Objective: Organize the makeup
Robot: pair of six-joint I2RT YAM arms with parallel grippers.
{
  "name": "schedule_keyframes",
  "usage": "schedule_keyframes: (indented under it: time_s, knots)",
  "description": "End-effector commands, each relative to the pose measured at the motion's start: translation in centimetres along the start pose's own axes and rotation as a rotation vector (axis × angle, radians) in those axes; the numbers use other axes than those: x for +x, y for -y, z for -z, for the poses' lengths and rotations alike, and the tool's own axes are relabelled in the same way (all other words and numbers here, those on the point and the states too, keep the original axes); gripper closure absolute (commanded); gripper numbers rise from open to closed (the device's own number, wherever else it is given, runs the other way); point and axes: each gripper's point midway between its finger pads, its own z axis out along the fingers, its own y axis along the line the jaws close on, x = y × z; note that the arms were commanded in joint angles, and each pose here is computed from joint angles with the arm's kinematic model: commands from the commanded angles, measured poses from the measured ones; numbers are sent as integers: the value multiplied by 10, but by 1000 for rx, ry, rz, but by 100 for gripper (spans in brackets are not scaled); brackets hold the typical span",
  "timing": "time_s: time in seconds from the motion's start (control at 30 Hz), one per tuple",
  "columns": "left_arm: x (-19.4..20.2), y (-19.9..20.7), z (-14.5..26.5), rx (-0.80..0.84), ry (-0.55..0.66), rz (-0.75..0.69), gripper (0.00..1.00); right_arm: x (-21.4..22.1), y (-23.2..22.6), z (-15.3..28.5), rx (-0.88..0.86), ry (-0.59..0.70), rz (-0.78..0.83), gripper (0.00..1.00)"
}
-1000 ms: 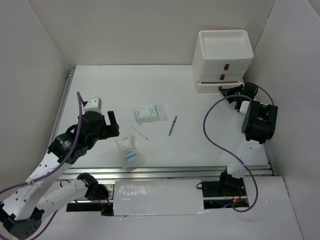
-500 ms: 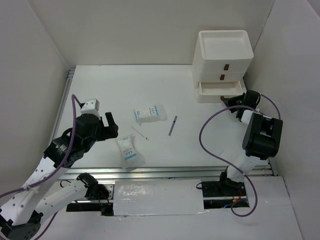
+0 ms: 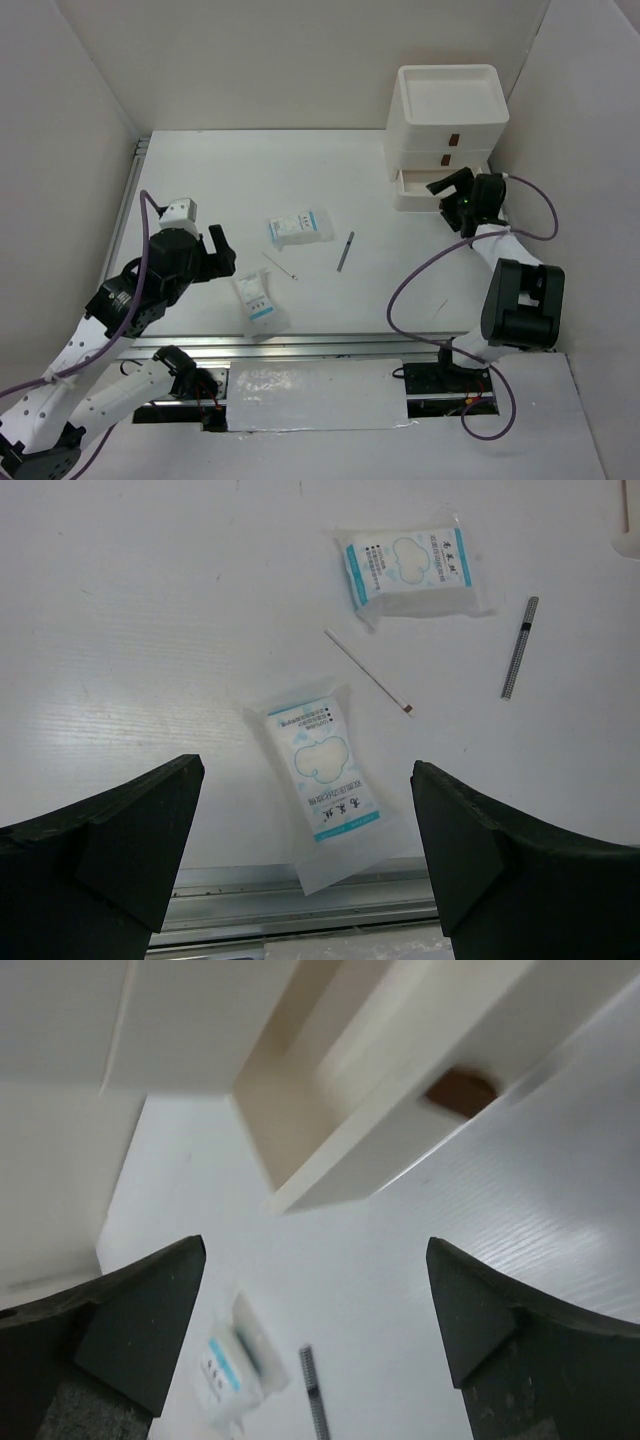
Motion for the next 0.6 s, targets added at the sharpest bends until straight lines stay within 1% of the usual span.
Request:
schedule_keyframes:
  time_s: [0.0, 0.07, 0.1, 0.13, 0.17, 0.2, 0.3, 0.33, 0.4, 0.47, 0.57]
  knots:
    - [-6, 0, -3, -12, 24, -4, 1, 27, -46, 17, -26, 3, 222, 0]
    - [-7, -2, -4, -23, 24, -1, 1, 58, -44, 16, 86, -31, 387, 0]
    - [-8, -4, -3, -36, 29, 3, 1, 93, -65, 23, 86, -102, 478, 0]
    - [-8, -5, -4, -44, 30, 7, 0, 103, -67, 22, 129, -94, 533, 0]
    - [-8, -6, -4, -50, 29, 8, 1, 118, -68, 17, 153, -115, 582, 0]
    - [-8, -8, -4, -60, 30, 10, 1, 152, -71, 24, 154, -166, 648, 0]
    - [-8, -9, -3, -64, 31, 16, 1, 196, -60, 28, 200, -200, 728, 0]
    - [-9, -10, -2, -62, 35, 18, 1, 197, -52, 25, 248, -156, 745, 0]
    - [-8, -10, -1, -60, 37, 20, 1, 208, -50, 23, 282, -148, 794, 0]
    - [-8, -9, 0, -52, 39, 20, 0, 215, -46, 23, 309, -174, 830, 1]
    - [-11, -10, 3, -48, 52, 27, 1, 224, -45, 18, 330, -193, 856, 4]
